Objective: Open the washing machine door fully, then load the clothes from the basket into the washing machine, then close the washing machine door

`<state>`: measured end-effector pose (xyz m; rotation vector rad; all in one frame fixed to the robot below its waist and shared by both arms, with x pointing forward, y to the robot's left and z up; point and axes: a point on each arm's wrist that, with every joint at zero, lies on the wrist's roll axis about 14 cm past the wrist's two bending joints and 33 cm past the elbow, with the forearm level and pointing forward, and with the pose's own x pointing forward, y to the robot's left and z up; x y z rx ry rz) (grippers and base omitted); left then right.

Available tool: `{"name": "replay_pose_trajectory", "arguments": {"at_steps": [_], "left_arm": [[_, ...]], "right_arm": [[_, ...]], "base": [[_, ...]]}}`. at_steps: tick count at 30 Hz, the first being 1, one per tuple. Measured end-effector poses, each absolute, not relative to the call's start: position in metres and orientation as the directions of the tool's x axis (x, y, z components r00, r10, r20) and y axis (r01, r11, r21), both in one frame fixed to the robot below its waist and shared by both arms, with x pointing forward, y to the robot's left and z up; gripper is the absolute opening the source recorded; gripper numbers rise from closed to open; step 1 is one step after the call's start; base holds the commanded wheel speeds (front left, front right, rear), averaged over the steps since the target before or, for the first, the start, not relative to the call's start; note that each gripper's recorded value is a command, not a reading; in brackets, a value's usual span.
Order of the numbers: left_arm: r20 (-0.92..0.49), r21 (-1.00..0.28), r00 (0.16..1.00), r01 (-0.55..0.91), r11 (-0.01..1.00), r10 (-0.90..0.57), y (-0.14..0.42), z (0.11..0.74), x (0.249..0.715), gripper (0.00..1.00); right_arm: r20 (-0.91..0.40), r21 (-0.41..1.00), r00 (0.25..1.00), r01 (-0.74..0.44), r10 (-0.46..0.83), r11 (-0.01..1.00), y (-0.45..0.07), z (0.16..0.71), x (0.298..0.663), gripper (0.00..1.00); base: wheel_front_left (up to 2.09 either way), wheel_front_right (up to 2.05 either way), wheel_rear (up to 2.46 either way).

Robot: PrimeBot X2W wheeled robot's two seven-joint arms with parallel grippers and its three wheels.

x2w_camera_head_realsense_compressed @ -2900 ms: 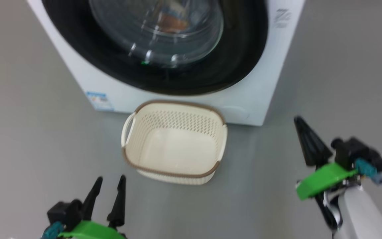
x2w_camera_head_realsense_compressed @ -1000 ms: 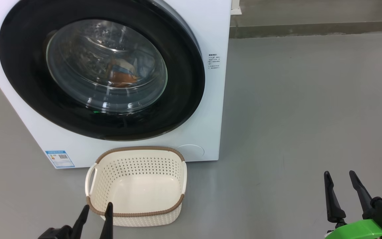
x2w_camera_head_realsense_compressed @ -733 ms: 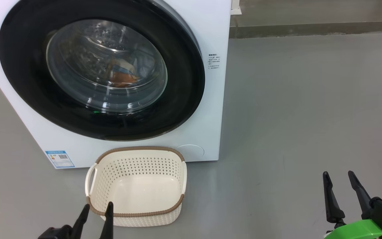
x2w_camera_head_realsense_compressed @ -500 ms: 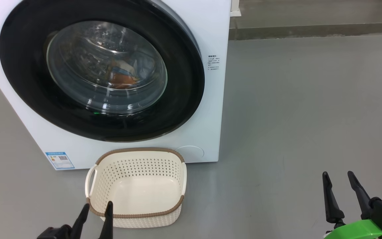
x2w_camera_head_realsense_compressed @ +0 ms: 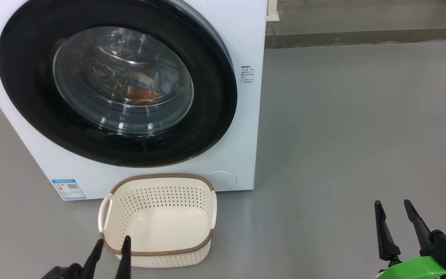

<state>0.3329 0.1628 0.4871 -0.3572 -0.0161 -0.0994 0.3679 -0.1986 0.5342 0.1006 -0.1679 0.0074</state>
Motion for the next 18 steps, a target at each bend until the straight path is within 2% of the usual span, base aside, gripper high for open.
{"name": "replay_pose_trajectory", "arguments": {"at_steps": [18], "left_arm": [[0.039,-0.349,0.996,0.094,0.932,-0.086,0.1655,0.4890,0.3338,1.00]], "right_arm": [[0.160,0.093,0.987,-0.022,0.007,0.995,-0.1962,0.5319,0.3709,1.00]], "base": [[0.00,0.00,0.00]]}}
